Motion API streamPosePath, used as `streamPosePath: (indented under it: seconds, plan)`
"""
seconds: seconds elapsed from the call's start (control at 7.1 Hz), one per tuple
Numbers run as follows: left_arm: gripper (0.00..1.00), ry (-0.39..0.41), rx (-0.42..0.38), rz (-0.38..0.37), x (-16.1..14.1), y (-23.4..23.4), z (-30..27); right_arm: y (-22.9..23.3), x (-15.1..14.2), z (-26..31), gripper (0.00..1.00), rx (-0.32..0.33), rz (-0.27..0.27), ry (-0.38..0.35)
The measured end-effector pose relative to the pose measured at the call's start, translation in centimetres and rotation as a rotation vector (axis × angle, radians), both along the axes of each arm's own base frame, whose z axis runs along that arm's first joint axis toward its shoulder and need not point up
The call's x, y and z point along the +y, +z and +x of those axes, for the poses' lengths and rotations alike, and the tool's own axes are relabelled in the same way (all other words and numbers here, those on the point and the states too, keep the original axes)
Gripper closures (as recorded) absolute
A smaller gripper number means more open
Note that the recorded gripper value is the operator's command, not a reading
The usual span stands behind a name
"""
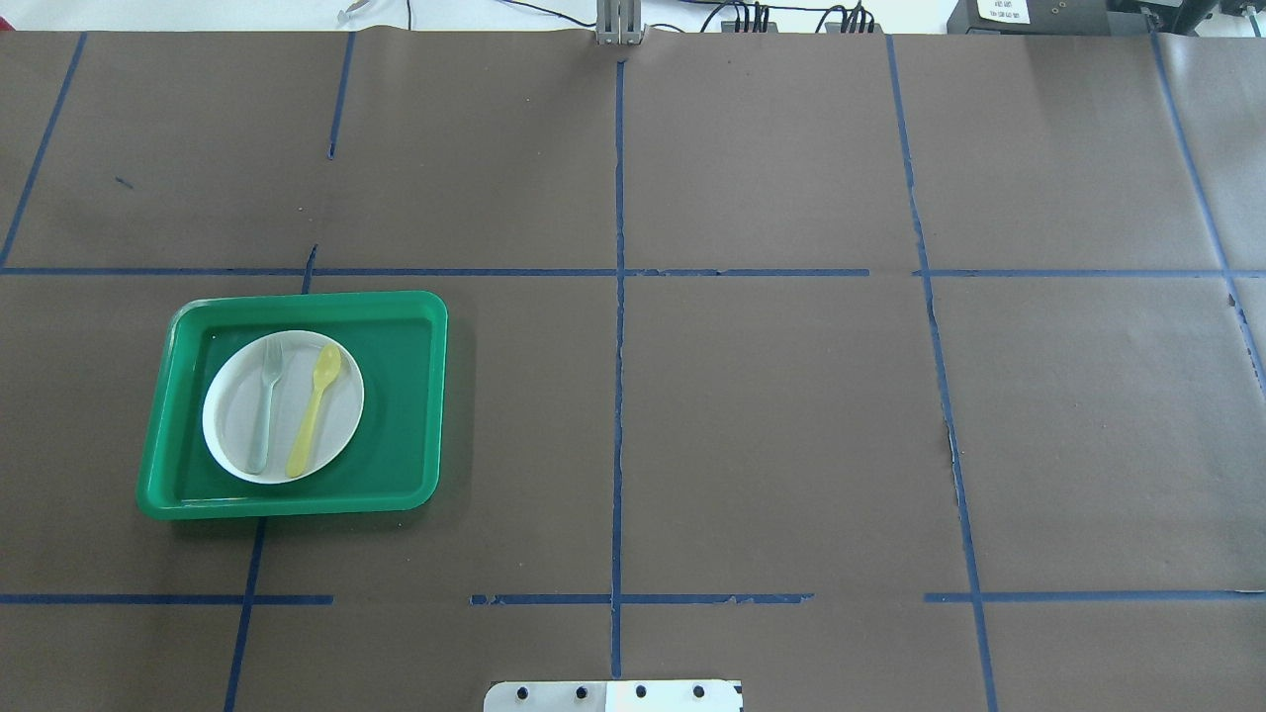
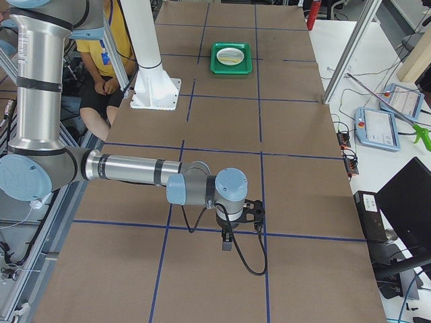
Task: Place spoon
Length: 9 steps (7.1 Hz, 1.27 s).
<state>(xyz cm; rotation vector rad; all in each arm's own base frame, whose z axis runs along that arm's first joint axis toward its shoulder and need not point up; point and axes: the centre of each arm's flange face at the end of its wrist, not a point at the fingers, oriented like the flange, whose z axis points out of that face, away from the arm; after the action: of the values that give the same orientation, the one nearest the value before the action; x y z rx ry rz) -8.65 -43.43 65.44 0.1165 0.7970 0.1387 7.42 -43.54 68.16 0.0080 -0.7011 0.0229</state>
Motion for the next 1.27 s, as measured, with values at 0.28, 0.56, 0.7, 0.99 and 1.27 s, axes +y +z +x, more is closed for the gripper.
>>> streamPosePath:
  seconds: [0.28, 0.56, 0.7, 0.99, 1.27]
  plan:
    - [0.0, 0.0, -0.001, 0.007, -0.2, -0.3, 0.0, 0.0, 0.0, 0.0, 0.0, 0.0, 0.001, 0.0]
    - [0.0, -0.002, -0.005, 0.014, -0.3, -0.6, 0.0, 0.0, 0.0, 0.0, 0.0, 0.0, 0.001, 0.0]
    - [0.0, -0.014, -0.008, 0.043, -0.5, -2.6, 0.0, 0.0, 0.0, 0.0, 0.0, 0.0, 0.0, 0.0]
    - [0.0, -0.02, -0.001, 0.139, -1.9, -8.0, 3.2, 0.0, 0.0, 0.0, 0.0, 0.0, 0.0, 0.0]
    - [0.0, -0.071, 0.047, 0.15, -3.0, -11.2, 9.9, 0.0, 0.0, 0.0, 0.0, 0.0, 0.0, 0.0]
